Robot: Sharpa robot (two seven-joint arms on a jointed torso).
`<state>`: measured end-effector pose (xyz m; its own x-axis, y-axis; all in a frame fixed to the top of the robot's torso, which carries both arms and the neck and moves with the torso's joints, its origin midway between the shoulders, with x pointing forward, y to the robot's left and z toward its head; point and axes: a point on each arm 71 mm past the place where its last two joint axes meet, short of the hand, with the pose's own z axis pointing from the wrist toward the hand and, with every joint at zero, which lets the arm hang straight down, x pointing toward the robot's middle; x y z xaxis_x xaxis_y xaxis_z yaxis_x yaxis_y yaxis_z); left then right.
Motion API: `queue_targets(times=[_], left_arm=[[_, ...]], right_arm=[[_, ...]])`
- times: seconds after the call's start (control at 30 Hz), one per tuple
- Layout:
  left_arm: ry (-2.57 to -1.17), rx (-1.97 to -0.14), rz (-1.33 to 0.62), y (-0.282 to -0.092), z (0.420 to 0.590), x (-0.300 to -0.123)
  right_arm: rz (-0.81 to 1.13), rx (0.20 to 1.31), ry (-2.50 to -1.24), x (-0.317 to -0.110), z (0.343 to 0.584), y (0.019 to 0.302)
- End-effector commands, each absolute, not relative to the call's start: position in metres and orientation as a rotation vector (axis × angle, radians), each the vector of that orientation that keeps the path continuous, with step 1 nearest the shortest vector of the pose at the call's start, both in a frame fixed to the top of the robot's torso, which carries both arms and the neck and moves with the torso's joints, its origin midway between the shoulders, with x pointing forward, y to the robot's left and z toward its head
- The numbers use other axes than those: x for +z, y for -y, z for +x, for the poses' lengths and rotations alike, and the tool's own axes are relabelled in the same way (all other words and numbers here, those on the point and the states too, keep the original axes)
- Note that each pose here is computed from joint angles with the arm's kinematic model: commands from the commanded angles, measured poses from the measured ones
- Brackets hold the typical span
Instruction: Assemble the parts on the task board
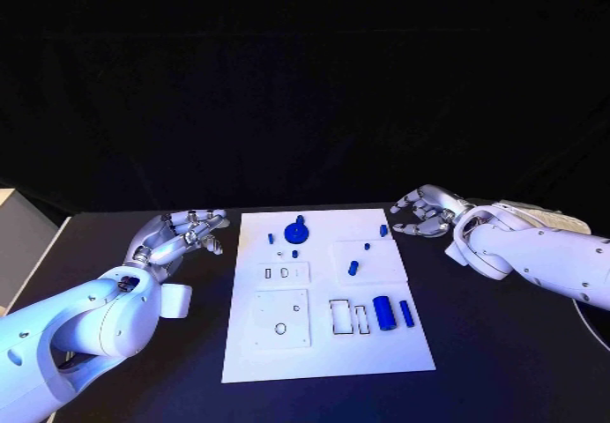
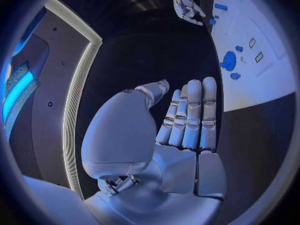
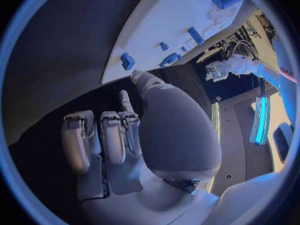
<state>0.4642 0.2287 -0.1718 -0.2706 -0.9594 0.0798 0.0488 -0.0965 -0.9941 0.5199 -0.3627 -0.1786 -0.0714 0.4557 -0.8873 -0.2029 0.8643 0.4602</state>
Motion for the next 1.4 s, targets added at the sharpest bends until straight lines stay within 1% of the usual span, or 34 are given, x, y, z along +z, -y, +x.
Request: queue_targets(times=[0.03,0.37,0.77,1.4], left_arm=[[-1.314,-1.532,-1.073,-0.226,0.464,-0.171],[-1.314,-1.529,-1.074,-0.227,0.464,-0.171],[-1.315,-1.525,-1.074,-0.228,0.464,-0.171],[-1.315,-1.521,-1.074,-0.229,0.463,-0.170]], right_arm=[[0.197,0.566,-1.615,-0.186,0.520,0.360],[0.200,0.556,-1.634,-0.197,0.523,0.356],[0.214,0.544,-1.603,-0.198,0.528,0.351],[0.204,0.557,-1.614,-0.201,0.534,0.339]])
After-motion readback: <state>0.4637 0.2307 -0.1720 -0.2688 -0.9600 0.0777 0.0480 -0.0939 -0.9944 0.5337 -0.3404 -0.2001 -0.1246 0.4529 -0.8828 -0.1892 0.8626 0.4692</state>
